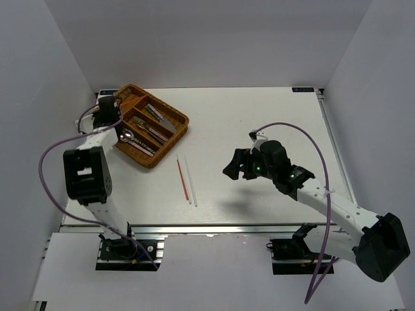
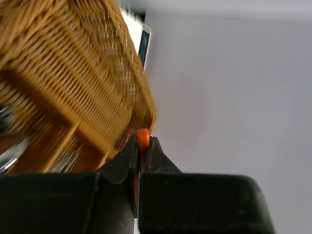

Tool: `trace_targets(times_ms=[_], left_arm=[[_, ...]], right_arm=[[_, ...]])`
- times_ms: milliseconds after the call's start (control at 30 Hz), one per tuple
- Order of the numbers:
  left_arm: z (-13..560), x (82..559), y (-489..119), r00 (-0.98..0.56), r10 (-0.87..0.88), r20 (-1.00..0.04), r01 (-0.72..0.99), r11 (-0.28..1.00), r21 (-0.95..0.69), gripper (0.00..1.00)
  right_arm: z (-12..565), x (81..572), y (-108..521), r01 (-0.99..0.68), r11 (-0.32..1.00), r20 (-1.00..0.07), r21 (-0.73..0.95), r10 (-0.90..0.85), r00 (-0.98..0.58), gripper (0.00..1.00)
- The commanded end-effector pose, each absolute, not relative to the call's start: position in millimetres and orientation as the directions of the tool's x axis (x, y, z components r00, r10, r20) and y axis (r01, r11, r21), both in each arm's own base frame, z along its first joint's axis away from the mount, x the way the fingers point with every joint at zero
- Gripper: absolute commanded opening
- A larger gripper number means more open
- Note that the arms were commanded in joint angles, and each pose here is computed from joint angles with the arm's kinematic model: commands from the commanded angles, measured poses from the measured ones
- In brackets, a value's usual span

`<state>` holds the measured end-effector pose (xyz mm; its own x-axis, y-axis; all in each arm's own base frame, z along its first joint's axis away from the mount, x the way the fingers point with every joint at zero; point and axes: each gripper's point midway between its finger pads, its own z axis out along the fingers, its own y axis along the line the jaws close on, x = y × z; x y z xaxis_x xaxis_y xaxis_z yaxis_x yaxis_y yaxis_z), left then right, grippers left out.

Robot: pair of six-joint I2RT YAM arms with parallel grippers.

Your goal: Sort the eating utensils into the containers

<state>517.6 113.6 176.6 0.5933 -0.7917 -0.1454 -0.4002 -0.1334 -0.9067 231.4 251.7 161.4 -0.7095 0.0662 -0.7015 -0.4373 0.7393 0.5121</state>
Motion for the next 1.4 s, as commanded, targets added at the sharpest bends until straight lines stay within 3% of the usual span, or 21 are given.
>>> trace_targets(times_ms=[0,200,400,500,533,567,667,833,967,1033,1100,1200,1233,1300,1333,1367], left_arm=[[179,533,151,0.783,-0.621,-0.041,-0.277,-0.288,-0.917,0.0],[174,558,167,0.845,-0.535,0.019,-0.19,-0.333,-0.924,0.0],[121,562,168,0.851,-0.525,0.001,-0.236,-0.384,-0.893,0.0],[108,558,173,0.855,-0.519,-0.019,-0.255,-0.386,-0.886,0.2],[106,557,177,0.856,-0.517,-0.017,-0.253,-0.391,-0.885,0.4],[106,557,179,0.855,-0.519,-0.009,-0.247,-0.393,-0.886,0.52],[109,566,185,0.834,-0.55,0.041,-0.22,-0.4,-0.89,0.77],[138,584,187,0.79,-0.6,0.125,-0.154,-0.391,-0.907,0.97],[187,601,172,0.69,-0.693,0.207,-0.065,-0.345,-0.936,0.98],[204,605,166,0.653,-0.738,0.17,-0.078,-0.289,-0.954,0.98],[231,623,137,0.509,-0.851,0.131,-0.103,-0.211,-0.972,0.98],[244,630,97,0.325,-0.944,0.05,-0.209,-0.123,-0.97,0.98],[249,627,85,0.282,-0.959,0.025,-0.226,-0.092,-0.97,0.98],[270,611,67,0.194,-0.974,-0.12,-0.286,0.061,-0.956,0.98],[260,597,57,0.155,-0.971,-0.181,-0.377,0.111,-0.92,0.98],[288,580,53,0.119,-0.945,-0.304,-0.37,0.242,-0.897,0.98]], right_arm=[[161,223,258,-0.486,0.699,-0.702,0.525,0.032,-0.712,0.86],[154,224,256,-0.517,0.71,-0.704,0.478,-0.042,-0.709,0.86],[155,223,256,-0.534,0.709,-0.706,0.46,-0.073,-0.705,0.87],[151,221,255,-0.534,0.709,-0.702,0.461,-0.076,-0.708,0.87],[150,222,255,-0.532,0.71,-0.703,0.46,-0.075,-0.708,0.87],[149,221,255,-0.532,0.71,-0.699,0.461,-0.078,-0.71,0.87],[144,222,257,-0.529,0.709,-0.689,0.466,-0.085,-0.72,0.87],[140,225,261,-0.52,0.711,-0.677,0.473,-0.084,-0.731,0.87],[142,242,270,-0.503,0.733,-0.669,0.458,-0.089,-0.738,0.87],[126,245,278,-0.487,0.763,-0.629,0.425,-0.138,-0.765,0.87],[121,260,294,-0.468,0.812,-0.629,0.35,-0.167,-0.759,0.86],[108,270,323,-0.455,0.848,-0.603,0.27,-0.22,-0.767,0.77],[107,275,329,-0.44,0.866,-0.611,0.237,-0.219,-0.76,0.7],[96,275,353,-0.446,0.875,-0.591,0.187,-0.263,-0.763,0.63],[93,276,358,-0.436,0.884,-0.587,0.166,-0.267,-0.765,0.54],[88,266,368,-0.456,0.877,-0.573,0.151,-0.299,-0.763,0.51]])
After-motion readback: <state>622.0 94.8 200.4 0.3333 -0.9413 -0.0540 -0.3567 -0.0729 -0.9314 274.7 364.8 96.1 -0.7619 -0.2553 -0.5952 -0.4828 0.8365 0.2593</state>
